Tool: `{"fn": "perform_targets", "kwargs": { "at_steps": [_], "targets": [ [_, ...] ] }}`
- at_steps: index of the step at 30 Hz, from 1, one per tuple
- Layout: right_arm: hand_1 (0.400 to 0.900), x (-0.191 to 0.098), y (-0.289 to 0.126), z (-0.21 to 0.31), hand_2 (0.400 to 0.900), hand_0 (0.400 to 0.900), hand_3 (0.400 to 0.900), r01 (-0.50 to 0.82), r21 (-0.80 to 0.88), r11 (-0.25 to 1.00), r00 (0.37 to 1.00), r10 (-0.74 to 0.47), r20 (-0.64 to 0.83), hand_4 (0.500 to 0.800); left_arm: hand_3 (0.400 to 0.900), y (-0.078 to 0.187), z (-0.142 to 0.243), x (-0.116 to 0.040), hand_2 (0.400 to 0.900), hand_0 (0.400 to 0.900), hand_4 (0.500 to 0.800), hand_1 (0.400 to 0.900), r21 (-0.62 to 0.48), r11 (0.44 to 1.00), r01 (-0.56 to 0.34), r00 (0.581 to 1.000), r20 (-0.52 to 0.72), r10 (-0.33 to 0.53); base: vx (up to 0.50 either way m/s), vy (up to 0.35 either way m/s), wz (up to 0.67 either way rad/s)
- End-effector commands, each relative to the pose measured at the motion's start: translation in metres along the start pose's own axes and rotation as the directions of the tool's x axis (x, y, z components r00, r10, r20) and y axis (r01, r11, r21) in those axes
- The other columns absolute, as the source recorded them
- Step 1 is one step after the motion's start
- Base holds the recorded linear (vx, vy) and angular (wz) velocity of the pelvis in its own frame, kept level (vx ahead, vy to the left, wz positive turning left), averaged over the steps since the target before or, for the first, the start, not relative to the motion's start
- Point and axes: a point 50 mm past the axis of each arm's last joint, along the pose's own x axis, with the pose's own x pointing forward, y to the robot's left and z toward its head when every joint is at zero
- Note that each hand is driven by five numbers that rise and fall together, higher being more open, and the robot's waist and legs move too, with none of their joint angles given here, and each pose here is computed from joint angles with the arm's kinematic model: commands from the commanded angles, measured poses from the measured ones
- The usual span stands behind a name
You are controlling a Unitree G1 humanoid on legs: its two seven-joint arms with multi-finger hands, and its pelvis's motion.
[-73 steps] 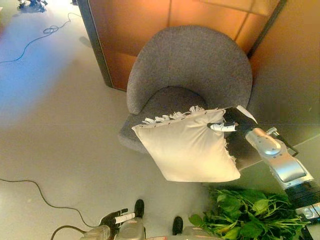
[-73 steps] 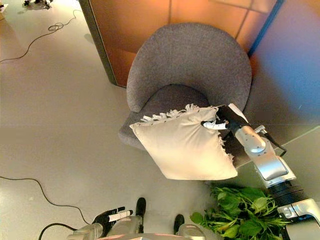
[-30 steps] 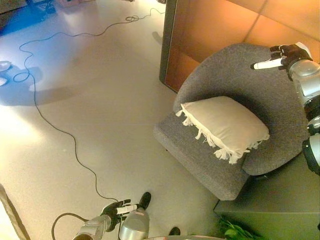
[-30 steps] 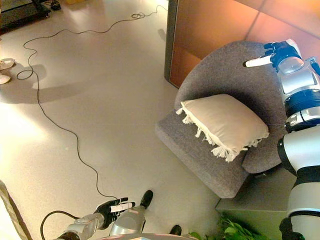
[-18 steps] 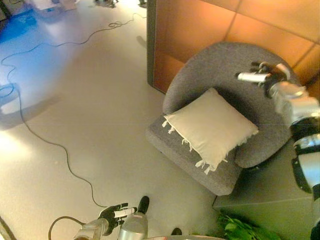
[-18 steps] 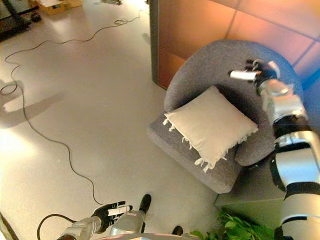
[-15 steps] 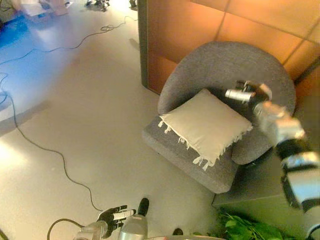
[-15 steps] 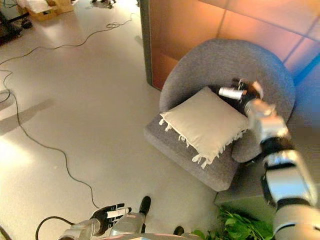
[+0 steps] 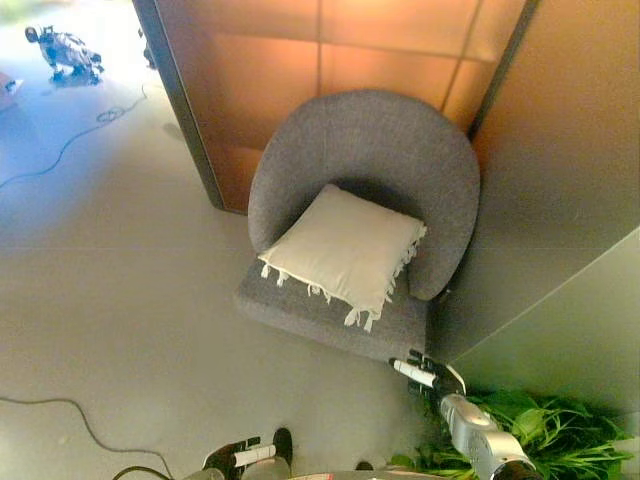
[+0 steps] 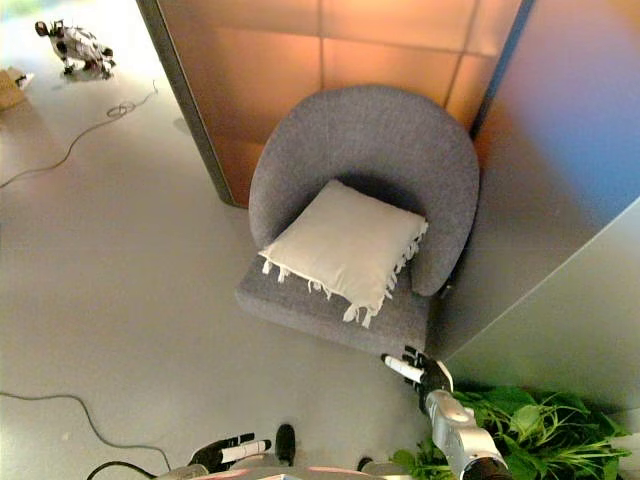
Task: Pick up the pillow and put it on the sofa.
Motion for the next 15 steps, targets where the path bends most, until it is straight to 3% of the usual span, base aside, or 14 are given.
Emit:
{"fn": "perform_targets", "kwargs": {
  "at_steps": [1,6,10,15],
  "targets": [
    [0.9,0.006,0.006,0.016,0.9,0.9,0.9,-0.027,-0.047,0.999,0.997,0.03,0.07,0.8,0.9,-0.015,0.01,0.005,0.9,0.9,0.8,0.9,0.046,0.998,0.051,0.999,-0.002,-0.051,-0.065,0.014,-0.03],
    [0.9,0.006,-0.019,-0.045,0.9,0.9,0.9,0.059,-0.121,0.991,0.977,-0.082,-0.196,0.8,0.9,-0.016,0.014,0.007,0.9,0.9,0.8,0.9,0.085,0.994,0.065,0.998,-0.019,-0.064,-0.047,0.008,-0.02],
    [0.9,-0.005,-0.033,-0.084,0.9,0.9,0.9,0.072,-0.187,0.98,0.902,-0.144,-0.407,0.8,0.9,-0.014,0.017,0.007,0.9,0.9,0.8,0.9,0.1,0.993,0.069,0.997,-0.033,-0.066,-0.03,0.009,-0.05],
    [0.9,-0.011,-0.037,-0.097,0.9,0.9,0.9,0.056,-0.166,0.985,0.867,-0.13,-0.481,0.8,0.9,-0.009,0.017,0.007,0.9,0.9,0.8,0.9,0.098,0.993,0.072,0.996,-0.056,-0.066,-0.005,0.004,-0.03]
  ]
}}
